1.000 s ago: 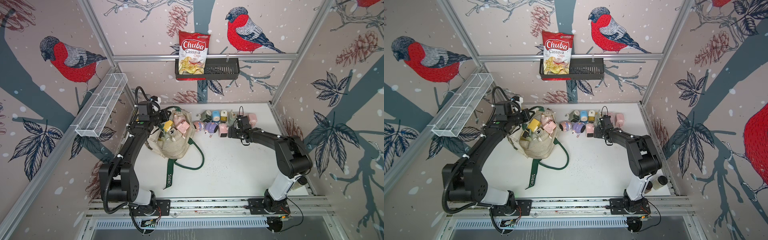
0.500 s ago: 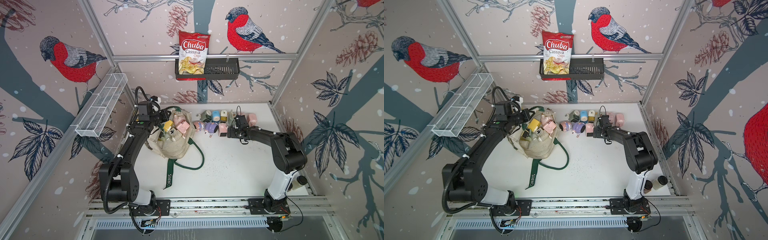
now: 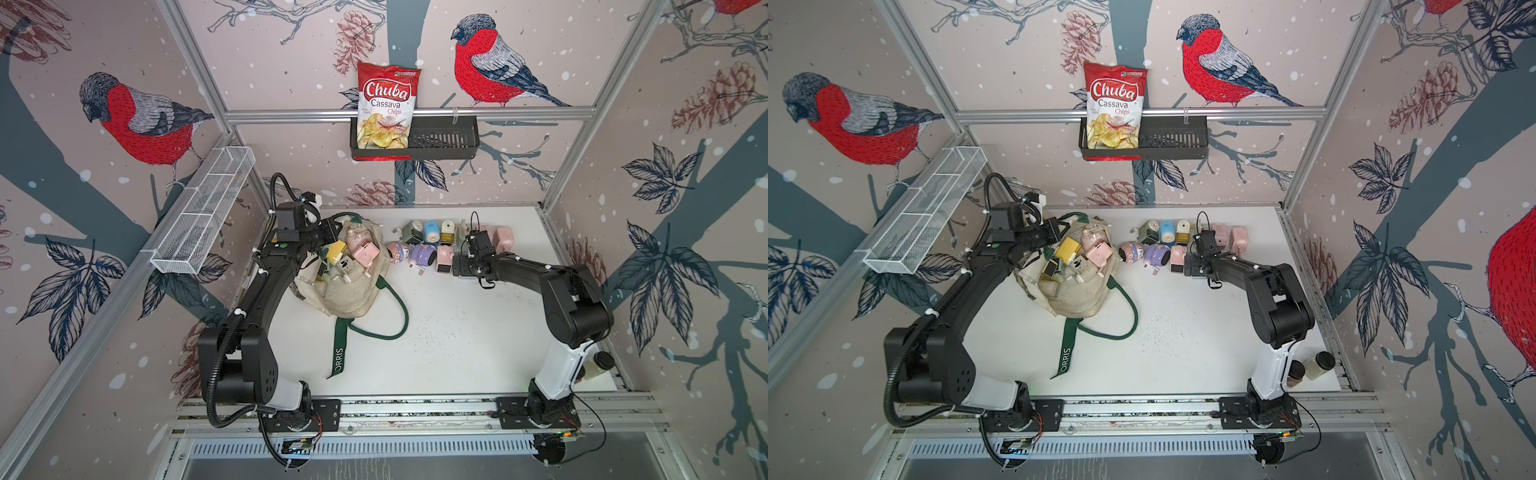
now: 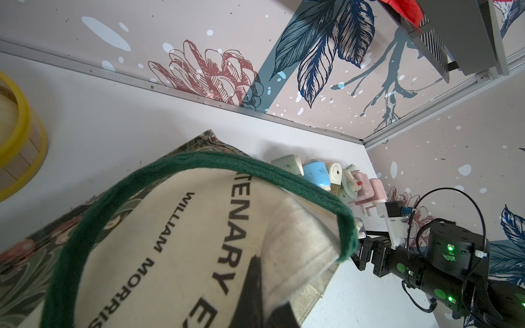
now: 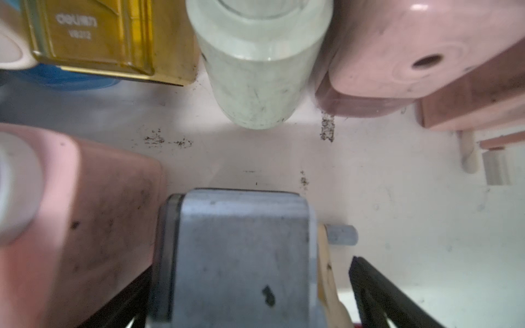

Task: Take out the pencil sharpeners from the tote bags
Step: Place the pencil sharpener at the center of the board, then pick up the pencil sharpener from the canvas bag.

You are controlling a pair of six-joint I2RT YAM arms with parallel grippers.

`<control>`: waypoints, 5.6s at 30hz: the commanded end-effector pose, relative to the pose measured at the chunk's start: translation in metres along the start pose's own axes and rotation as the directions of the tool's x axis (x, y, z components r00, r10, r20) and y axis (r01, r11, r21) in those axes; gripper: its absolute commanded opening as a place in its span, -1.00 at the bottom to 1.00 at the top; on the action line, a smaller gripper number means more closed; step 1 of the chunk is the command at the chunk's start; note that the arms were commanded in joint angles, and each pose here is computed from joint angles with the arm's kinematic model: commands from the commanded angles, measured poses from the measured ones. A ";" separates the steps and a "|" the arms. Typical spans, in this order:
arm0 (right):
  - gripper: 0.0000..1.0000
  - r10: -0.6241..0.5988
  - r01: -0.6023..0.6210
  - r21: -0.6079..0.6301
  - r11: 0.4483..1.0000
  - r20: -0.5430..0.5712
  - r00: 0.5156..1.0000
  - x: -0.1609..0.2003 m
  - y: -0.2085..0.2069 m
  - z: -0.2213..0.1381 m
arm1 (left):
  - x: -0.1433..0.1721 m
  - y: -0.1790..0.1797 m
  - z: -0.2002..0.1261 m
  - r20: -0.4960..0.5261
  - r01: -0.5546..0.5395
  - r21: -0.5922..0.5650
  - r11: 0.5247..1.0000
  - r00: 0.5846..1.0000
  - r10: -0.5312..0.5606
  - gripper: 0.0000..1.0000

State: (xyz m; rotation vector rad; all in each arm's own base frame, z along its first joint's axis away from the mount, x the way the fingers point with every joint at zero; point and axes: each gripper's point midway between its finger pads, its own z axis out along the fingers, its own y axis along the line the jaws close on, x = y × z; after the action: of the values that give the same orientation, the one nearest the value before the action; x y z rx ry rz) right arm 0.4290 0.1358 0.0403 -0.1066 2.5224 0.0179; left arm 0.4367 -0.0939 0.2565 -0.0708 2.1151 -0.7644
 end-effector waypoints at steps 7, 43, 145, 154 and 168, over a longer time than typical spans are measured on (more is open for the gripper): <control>0.99 0.031 -0.032 0.010 0.999 0.063 0.998 -0.010 -0.005 -0.018 | -0.008 -0.006 -0.002 0.025 -0.024 0.019 1.000 0.999 0.023 -1.00; 0.80 0.081 0.321 -0.432 0.843 0.691 0.718 -0.054 0.136 -0.257 | -0.007 -0.007 -0.002 0.024 -0.025 0.020 0.999 0.999 0.025 -1.00; 0.18 -0.136 0.831 -0.391 0.396 0.870 0.474 -0.007 0.463 -0.135 | -0.010 -0.055 -0.013 0.054 -0.039 0.283 0.958 0.998 0.024 -1.00; 0.09 -0.122 0.837 -0.376 0.397 0.882 0.455 -0.005 0.459 -0.150 | -0.011 -0.041 -0.011 0.059 -0.039 0.192 0.981 0.998 0.028 -1.00; 0.04 -0.058 0.831 -0.379 0.407 0.897 0.438 0.007 0.434 -0.193 | -0.013 -0.021 -0.009 0.060 -0.016 0.115 0.993 0.998 0.009 -1.00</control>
State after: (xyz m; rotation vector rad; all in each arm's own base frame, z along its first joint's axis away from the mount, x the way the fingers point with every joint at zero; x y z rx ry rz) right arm 0.2793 0.5633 0.1574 -1.1215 1.3246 0.8023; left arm 0.4275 -0.1097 0.2751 -0.0130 2.0386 -0.9095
